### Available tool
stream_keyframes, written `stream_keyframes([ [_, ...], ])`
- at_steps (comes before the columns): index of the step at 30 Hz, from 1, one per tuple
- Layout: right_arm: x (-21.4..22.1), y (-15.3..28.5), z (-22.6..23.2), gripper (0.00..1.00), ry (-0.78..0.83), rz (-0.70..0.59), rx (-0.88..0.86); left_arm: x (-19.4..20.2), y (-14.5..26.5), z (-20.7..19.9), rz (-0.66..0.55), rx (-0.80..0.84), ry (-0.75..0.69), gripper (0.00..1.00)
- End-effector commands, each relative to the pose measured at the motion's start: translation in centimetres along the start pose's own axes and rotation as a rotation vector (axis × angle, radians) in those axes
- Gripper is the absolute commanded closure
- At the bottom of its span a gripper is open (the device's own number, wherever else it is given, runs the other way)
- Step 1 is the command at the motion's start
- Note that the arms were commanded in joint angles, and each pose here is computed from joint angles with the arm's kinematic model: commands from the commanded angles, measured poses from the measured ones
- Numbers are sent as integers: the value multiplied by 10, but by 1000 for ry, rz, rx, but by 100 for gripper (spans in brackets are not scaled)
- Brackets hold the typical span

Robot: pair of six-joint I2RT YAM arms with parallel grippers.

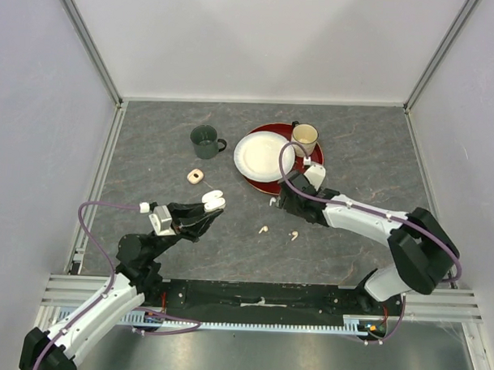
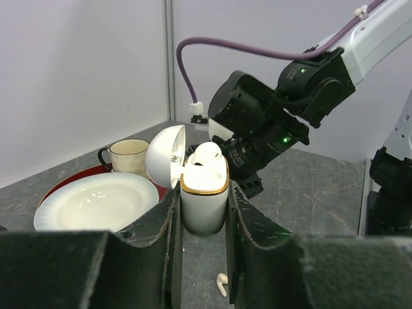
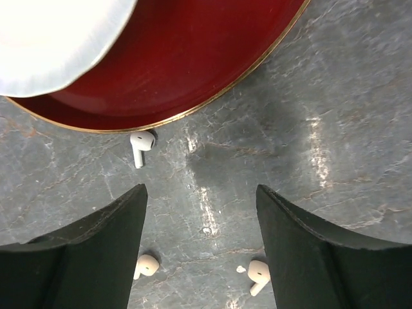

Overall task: Insert the wireless bluetooth earbuds into the charging case
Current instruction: Move the distractor to the center of the board.

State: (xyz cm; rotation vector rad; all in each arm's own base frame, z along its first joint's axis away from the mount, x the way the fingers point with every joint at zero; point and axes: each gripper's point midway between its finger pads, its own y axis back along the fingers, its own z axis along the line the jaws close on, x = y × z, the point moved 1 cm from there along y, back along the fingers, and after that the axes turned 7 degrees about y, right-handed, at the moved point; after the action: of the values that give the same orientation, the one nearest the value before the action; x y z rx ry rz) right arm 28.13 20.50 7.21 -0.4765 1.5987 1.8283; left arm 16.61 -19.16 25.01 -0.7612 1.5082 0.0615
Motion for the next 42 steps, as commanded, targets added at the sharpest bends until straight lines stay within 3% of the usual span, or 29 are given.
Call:
stream_keyframes([
  [1,0,-17,22,26,-62,34,-29,-3,1,4,-15,-19,-42,98],
  [6,-3,-33,26,33,-49,29,-12,-2,2,5,-8,-25,-40,98],
  [30,-43,-74,28,31,-65,-77,-12,3,4,6,7,-31,-30,98],
  [42,-40,-52,49,27,-76,-36,-87,2,3,5,5,-31,-26,98],
])
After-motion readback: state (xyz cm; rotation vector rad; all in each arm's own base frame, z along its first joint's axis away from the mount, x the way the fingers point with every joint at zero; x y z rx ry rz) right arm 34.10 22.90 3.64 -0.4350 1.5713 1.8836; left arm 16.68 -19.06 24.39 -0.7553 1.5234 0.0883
